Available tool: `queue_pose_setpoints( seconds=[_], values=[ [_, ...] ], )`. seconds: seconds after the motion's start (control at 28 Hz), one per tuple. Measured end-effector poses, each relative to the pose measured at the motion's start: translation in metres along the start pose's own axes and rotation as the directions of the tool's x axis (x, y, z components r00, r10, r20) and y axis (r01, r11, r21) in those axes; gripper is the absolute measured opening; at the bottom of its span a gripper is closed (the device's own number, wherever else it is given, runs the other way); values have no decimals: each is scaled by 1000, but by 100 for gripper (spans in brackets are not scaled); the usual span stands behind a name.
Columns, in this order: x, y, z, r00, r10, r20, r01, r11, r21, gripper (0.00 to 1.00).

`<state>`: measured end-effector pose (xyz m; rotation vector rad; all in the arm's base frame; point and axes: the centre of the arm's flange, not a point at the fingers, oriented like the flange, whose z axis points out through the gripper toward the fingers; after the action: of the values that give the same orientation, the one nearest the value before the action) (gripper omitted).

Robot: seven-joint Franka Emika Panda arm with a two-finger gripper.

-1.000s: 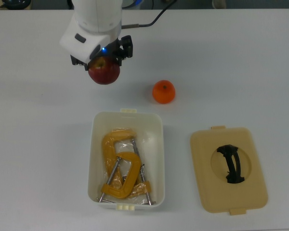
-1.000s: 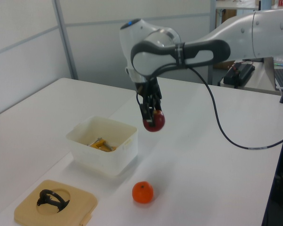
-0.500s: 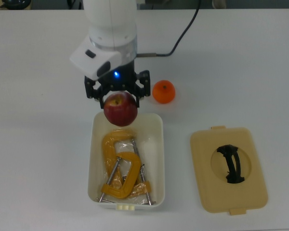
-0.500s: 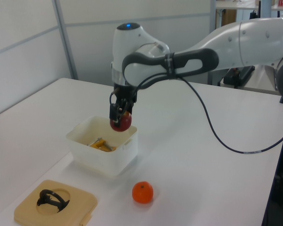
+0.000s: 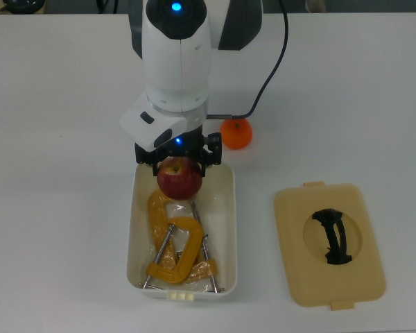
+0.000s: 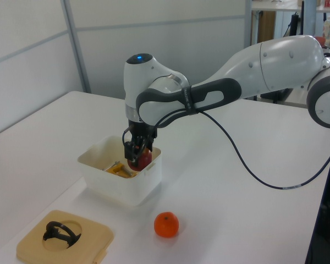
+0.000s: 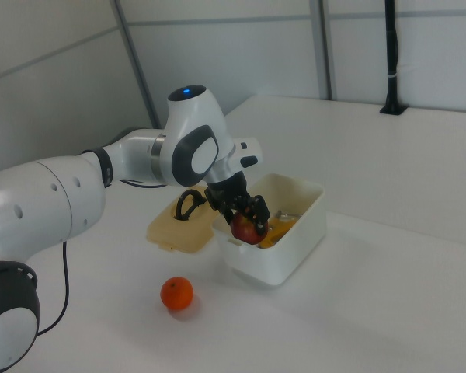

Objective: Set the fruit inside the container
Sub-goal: 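Lower the apple into the container and open the gripper, then move the gripper to the orange and lower around it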

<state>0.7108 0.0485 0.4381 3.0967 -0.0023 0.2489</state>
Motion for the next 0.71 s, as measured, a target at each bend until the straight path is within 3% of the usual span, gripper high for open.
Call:
queue_pose_setpoints(
  seconds=[0.11,0.39,0.57,0.71],
  values=[
    [1,0,-3,1000,1,-6,-1,1000,0,100],
    [-2,4,-40,1000,9,-12,-9,1000,-11,100],
    [-30,-1,-58,986,-53,159,59,998,-30,100],
    [-56,-23,-53,928,-181,326,190,982,5,100]
  ],
)
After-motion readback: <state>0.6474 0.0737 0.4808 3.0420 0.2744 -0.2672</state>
